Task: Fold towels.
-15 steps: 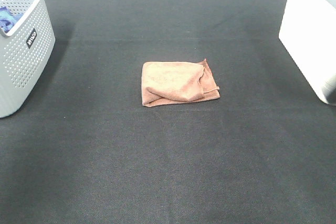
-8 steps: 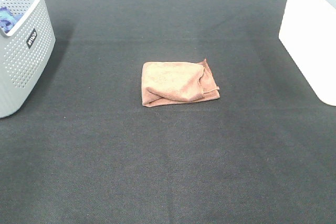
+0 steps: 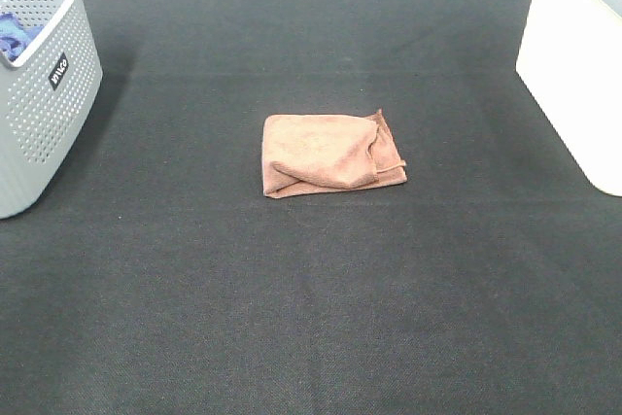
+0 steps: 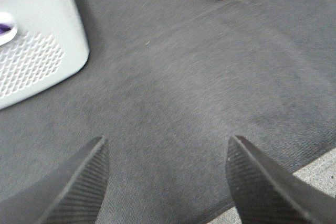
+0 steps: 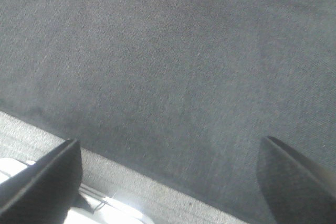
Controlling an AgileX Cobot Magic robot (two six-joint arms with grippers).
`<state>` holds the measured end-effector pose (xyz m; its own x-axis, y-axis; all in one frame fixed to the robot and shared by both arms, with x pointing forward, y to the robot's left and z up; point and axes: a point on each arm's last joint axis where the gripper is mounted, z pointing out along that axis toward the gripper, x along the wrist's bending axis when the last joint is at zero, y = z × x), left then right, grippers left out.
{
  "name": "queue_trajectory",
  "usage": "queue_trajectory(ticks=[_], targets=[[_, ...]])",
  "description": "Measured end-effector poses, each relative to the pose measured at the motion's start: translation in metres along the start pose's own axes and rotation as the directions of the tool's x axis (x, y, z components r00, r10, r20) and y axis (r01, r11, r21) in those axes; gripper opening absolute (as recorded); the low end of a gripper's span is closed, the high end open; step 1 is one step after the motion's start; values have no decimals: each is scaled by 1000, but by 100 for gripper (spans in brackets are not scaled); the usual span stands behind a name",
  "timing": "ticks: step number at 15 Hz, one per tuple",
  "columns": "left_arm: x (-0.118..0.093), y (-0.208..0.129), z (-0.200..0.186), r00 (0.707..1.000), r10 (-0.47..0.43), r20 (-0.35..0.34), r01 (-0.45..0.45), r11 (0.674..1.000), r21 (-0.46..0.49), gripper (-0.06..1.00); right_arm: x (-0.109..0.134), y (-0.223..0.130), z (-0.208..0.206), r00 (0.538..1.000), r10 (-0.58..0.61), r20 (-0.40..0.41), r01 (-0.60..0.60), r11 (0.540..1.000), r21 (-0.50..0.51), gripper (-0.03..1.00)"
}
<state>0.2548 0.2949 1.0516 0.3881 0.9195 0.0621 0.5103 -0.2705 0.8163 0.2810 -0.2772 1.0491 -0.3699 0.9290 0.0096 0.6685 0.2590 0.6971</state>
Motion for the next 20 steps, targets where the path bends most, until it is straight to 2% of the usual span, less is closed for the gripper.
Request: queue_trajectory(ticks=[11, 12, 14, 15, 16, 18, 20], targets=[[-1, 0, 0, 1000, 7, 11, -7, 1000, -1, 62, 0, 0, 0, 999, 53, -2, -53, 999, -6, 85], [-1, 0, 0, 1000, -3, -5, 3, 1000, 0, 62, 0, 0, -1, 998, 59, -2, -59, 998, -10, 85], [1, 0, 0, 993, -69, -97, 69, 998, 2, 62, 0, -4, -8, 992, 112, 52, -108, 991, -76, 85], [1, 0, 0, 993, -69, -97, 69, 998, 2, 62, 0, -4, -8, 992, 112, 52, -108, 991, -76, 85], [1, -1, -2, 984, -103, -149, 103, 995, -10, 62, 1, -7, -13, 989, 126, 76, -116, 986, -118, 85], [0, -6, -9, 958, -158, -237, 145, 987, -72, 62, 6, -16, -25, 987, 127, 102, -102, 971, -217, 85], [-4, -11, -17, 944, -177, -278, 144, 980, -136, 62, 12, -25, -34, 988, 119, 101, -83, 949, -303, 85]])
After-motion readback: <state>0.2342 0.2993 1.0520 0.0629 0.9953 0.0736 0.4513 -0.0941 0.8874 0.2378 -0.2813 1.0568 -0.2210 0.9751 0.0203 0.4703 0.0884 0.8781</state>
